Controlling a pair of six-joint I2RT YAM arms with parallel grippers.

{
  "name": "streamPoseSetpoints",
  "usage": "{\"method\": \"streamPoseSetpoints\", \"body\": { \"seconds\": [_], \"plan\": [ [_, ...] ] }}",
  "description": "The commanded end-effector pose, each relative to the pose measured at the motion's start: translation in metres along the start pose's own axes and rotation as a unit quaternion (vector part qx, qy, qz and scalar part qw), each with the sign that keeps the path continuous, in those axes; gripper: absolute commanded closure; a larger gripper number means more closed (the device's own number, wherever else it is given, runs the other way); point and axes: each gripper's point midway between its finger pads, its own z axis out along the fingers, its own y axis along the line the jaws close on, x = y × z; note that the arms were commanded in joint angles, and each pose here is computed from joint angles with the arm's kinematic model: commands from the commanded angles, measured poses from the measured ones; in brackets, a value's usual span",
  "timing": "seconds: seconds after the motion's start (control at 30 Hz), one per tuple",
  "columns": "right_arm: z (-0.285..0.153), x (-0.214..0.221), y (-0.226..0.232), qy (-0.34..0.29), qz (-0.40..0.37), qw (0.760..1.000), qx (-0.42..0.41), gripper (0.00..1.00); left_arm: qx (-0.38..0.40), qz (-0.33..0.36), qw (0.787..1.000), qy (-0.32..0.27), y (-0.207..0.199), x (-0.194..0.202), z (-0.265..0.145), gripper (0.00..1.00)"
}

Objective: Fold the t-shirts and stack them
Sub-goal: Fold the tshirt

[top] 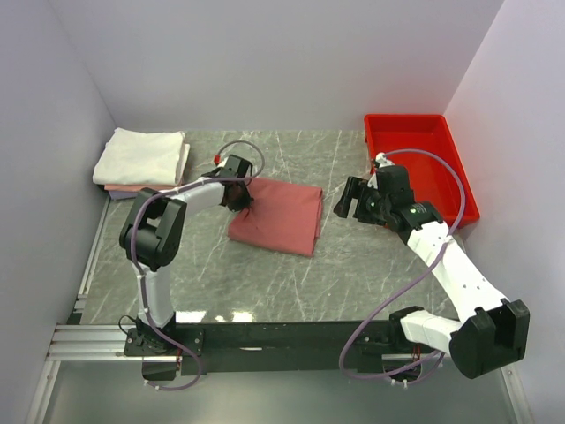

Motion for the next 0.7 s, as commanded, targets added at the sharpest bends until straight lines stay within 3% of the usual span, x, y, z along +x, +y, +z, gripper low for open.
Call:
{"method": "streamPoseSetpoints", "body": {
  "seconds": [0.0, 0.27, 0.67],
  "plan": [
    [0.005, -0.005, -0.005, -0.014, -0.01, 1.0, 0.005, 0.1, -0.072, 0.036, 0.996, 0.034, 0.023, 0.025, 0.015, 0.99],
    [0.007, -0.004, -0.014, -0.023, -0.008, 1.0, 0.02, 0.1, -0.12, 0.06, 0.99, -0.041, 0.023, -0.025, -0.006, 0.99],
    [0.005, -0.002, -0.019, -0.022, -0.004, 0.999, 0.026, 0.1, -0.189, 0.128, 0.954, -0.195, 0.022, -0.122, -0.07, 0.99]
  ]
}}
